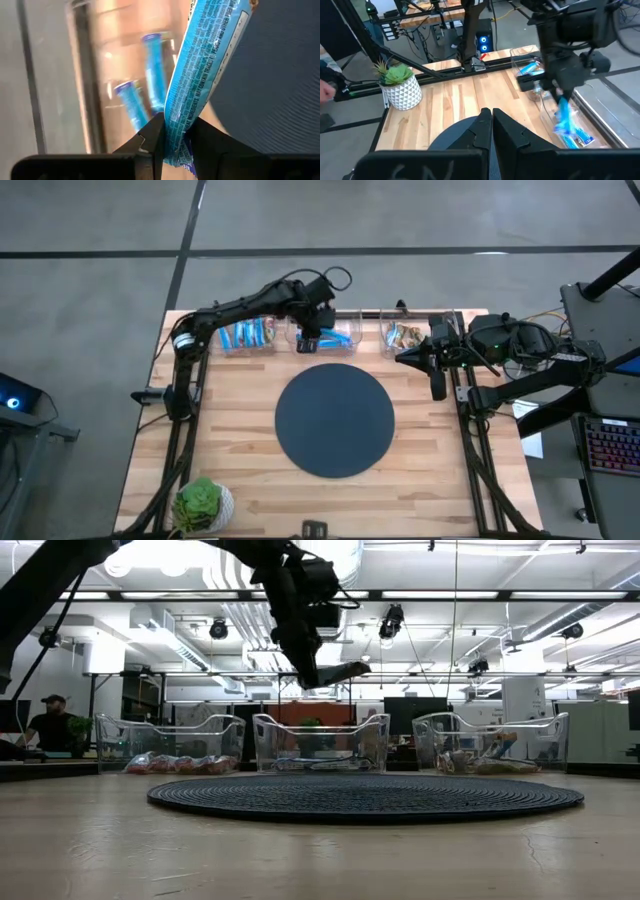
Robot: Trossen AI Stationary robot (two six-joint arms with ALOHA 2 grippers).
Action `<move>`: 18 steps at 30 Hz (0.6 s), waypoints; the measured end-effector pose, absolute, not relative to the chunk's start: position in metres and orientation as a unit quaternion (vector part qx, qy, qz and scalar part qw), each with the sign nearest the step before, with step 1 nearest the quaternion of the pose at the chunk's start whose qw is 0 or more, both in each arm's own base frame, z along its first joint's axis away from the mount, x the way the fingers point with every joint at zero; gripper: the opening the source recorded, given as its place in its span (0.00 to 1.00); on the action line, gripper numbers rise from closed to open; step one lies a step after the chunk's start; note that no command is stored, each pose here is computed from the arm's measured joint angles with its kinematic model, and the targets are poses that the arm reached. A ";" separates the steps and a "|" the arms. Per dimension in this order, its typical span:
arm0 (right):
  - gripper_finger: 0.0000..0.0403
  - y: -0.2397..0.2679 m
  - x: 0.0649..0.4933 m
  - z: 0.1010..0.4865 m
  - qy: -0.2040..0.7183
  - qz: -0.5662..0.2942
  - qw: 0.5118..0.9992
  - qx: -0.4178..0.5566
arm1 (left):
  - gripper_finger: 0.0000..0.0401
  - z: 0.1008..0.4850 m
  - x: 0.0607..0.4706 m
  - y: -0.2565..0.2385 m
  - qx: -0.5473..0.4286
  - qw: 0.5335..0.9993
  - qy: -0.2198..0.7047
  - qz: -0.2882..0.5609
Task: Pick and place Granola Bars by type
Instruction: Put the blue granola bar into the middle transparent bin
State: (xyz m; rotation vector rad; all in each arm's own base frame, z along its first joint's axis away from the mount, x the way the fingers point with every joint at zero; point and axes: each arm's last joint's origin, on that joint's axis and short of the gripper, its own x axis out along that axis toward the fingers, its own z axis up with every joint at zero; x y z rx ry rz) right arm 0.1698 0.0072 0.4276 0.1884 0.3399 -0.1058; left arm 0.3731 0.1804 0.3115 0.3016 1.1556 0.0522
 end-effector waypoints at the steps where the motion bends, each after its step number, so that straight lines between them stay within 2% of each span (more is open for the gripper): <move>1: 0.02 0.007 0.170 0.428 0.169 -0.053 0.980 0.094 | 0.15 0.312 0.371 0.186 0.133 0.829 0.542 0.036; 9: 0.02 0.007 0.170 0.428 0.169 -0.053 0.980 0.094 | 0.15 0.312 0.349 0.225 0.090 0.828 0.545 0.093; 18: 0.02 0.007 0.170 0.428 0.168 -0.062 0.980 0.092 | 0.15 0.310 0.337 0.244 0.073 0.826 0.546 0.115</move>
